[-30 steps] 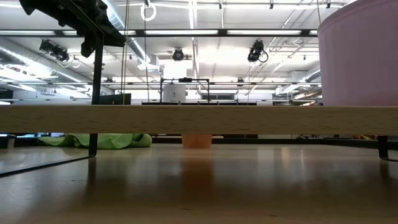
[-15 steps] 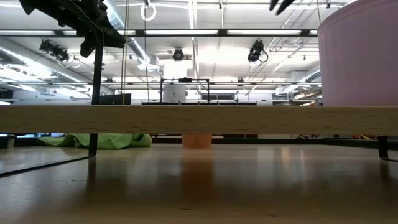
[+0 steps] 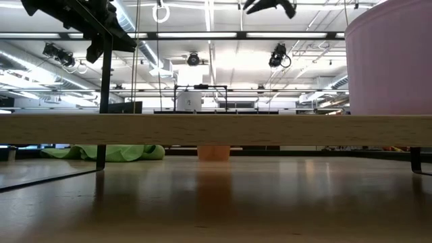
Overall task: Stack small to large cups/mugs on shelf
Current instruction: Put the orange cup on the shelf
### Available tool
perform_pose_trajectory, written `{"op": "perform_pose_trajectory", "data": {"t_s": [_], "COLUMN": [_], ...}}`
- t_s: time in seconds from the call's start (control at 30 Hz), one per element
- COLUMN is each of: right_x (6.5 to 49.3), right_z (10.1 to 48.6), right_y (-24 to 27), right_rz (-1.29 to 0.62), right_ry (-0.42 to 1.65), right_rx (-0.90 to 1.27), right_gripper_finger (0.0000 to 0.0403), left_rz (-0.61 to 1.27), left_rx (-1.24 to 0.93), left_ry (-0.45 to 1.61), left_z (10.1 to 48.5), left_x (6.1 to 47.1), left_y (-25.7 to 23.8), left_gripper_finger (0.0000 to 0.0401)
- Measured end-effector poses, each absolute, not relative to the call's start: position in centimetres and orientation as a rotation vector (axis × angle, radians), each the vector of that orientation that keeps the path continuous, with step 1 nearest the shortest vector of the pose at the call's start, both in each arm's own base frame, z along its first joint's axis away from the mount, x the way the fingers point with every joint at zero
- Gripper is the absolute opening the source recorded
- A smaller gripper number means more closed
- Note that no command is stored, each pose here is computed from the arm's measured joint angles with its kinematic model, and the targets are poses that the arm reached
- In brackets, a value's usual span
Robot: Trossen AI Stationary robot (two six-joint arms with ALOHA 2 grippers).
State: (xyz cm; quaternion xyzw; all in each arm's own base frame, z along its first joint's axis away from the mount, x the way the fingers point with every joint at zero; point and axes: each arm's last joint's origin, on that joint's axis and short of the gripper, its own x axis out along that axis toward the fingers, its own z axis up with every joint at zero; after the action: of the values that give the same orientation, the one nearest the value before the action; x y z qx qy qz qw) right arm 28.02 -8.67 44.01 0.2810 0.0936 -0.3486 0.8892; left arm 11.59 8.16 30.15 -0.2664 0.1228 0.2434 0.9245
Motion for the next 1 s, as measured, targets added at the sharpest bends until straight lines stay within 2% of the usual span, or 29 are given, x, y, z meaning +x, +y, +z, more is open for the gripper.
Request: {"op": "perform_pose_trajectory", "data": {"t_s": [0.17,0.5,0.7,1.0], "right_x": [29.9,35.8,35.6,36.8], "right_z": [42.4,33.0,29.6,27.1], "right_y": [-9.8,-13.0,-13.5,-13.6], "right_rz": [-0.744,-0.687,-0.777,-0.802], "right_ry": [0.201,0.607,0.845,0.914], "right_rx": [0.685,0.843,0.855,0.877], "right_gripper_finger": [0.0064,0.0068,0.0084,0.0107], "left_rz": [0.500,0.536,0.543,0.543], "left_rx": [-0.550,-0.541,-0.557,-0.540], "left_ry": [0.252,0.247,0.289,0.311], "left_z": [30.1,30.1,29.7,29.6], "left_x": [11.6,11.5,11.4,11.4], "left_y": [8.2,8.3,8.2,8.1], "left_gripper_finger": [0.0077,0.0073,0.0080,0.0083]}}
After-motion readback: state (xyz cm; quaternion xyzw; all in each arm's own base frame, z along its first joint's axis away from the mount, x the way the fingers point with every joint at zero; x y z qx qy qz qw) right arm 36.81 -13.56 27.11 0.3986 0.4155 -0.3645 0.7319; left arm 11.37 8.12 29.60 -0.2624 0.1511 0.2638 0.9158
